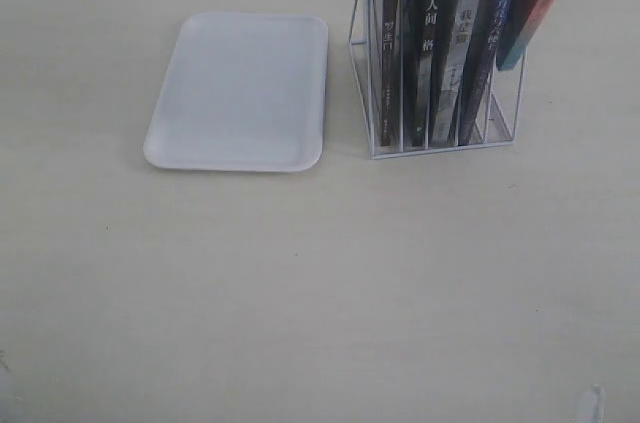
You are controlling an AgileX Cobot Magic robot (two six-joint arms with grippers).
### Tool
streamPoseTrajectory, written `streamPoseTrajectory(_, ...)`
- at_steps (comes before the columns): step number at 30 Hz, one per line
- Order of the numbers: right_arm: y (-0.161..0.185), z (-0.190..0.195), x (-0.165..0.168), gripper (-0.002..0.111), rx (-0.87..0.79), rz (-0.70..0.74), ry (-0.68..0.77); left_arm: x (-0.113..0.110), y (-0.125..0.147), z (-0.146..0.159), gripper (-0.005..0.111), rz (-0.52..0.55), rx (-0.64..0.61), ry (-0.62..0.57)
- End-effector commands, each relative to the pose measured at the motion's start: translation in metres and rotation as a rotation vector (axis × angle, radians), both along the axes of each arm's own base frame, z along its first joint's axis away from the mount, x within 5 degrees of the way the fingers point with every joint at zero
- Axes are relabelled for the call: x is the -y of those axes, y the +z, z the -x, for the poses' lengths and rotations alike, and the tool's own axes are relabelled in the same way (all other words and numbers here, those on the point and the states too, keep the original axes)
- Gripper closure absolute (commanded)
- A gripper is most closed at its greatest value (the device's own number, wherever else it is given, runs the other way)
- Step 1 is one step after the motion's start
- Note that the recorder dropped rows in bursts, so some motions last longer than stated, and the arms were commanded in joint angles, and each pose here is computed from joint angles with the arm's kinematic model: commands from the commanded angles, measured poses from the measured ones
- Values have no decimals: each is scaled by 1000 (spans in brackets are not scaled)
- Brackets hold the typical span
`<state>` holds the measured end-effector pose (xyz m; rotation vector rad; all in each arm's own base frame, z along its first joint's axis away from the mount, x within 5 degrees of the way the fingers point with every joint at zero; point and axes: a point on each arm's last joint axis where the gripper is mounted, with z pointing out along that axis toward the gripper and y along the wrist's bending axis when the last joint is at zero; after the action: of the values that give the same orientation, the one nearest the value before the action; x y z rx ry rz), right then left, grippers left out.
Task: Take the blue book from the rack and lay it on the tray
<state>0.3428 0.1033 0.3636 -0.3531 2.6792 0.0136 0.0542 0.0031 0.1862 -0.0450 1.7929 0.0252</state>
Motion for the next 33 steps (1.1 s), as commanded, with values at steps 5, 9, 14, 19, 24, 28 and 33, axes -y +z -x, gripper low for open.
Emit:
streamPoseTrajectory(5, 16, 3, 2, 108, 65, -13, -7, 0, -1, 0, 101, -4, 4, -9)
streamPoseTrajectory(9, 16, 3, 2, 108, 65, -13, -7, 0, -1, 0, 101, -4, 4, -9)
streamPoseTrajectory(14, 16, 3, 2, 108, 65, -13, -7, 0, -1, 0, 101, -4, 4, -9)
streamPoseTrajectory(19, 16, 3, 1, 108, 63, -19, -10, 0, -1, 0, 101, -4, 4, -9)
streamPoseTrajectory(24, 9, 0, -4, 108, 32, -55, -5, 0, -1, 0, 101, -4, 4, -9)
streamPoseTrajectory(28, -2, -7, -6, 108, 4, -44, -6, 0, -1, 0, 101, -4, 4, -9)
streamPoseTrajectory(33, -16, -16, -9, 108, -33, -34, -7, 0, -1, 0, 101, -4, 4, -9)
